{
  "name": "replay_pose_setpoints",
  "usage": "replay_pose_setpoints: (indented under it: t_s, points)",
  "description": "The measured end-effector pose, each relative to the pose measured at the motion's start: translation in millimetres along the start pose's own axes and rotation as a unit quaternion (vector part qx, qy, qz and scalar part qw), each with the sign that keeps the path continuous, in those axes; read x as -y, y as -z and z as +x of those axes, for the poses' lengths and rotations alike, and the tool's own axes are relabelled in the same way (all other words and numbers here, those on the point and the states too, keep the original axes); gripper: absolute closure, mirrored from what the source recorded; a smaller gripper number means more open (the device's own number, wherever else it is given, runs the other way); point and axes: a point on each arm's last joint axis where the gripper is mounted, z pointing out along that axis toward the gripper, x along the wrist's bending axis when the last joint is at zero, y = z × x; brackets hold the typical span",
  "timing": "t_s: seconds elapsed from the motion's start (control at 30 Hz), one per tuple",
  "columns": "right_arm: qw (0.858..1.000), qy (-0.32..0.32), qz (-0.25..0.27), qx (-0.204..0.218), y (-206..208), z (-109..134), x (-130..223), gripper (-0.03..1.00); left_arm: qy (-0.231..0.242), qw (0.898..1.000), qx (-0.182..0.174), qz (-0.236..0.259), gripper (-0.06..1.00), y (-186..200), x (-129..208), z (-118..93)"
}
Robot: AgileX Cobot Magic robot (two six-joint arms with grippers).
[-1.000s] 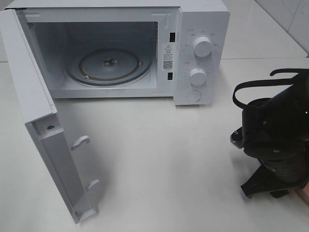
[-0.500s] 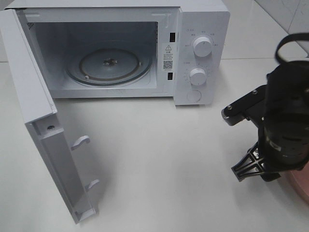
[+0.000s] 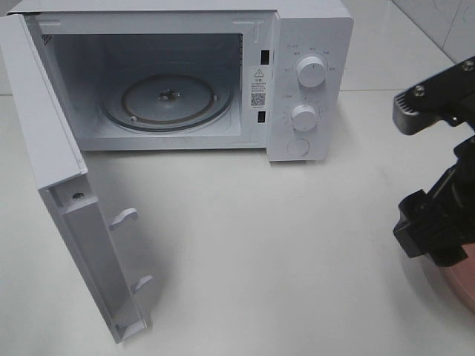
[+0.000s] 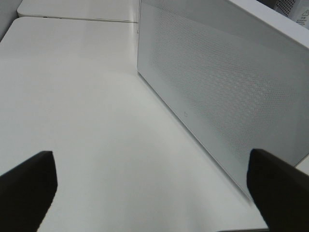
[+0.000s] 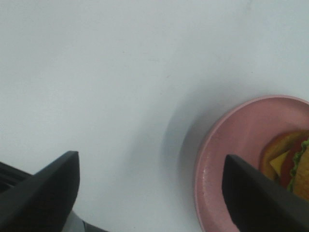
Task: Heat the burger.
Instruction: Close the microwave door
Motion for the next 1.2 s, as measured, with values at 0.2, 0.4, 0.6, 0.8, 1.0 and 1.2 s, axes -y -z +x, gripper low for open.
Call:
replay_pose_setpoints:
  t_s: [0.2,0.4,0.6,0.8,1.0,1.2]
  points:
    - [0.997,0.001,-0.049,-0.056,30.2,-3.0,12.6,0.20,0.000,1.000,0.000,0.000,-0.05,0.0,0.0,0.0]
    - [0.994,-0.002,-0.086,-0.071,55.0,-12.1,29.6,0.20,0.000,1.000,0.000,0.000,-0.05,0.0,0.0,0.0]
    - [0.992,-0.014,-0.105,-0.073,71.2,-20.8,46.4,0.20,0.000,1.000,0.000,0.000,-0.05,0.0,0.0,0.0]
    - [0.988,-0.035,-0.133,-0.072,78.9,-28.0,58.8,0.20,0.000,1.000,0.000,0.000,-0.05,0.0,0.0,0.0]
    - [0.988,-0.090,-0.119,-0.038,65.6,-37.6,78.8,0.20,0.000,1.000,0.000,0.000,-0.05,0.0,0.0,0.0]
    - [0.980,-0.144,-0.136,-0.022,62.6,-42.7,95.4,0.20,0.000,1.000,0.000,0.000,-0.05,0.0,0.0,0.0]
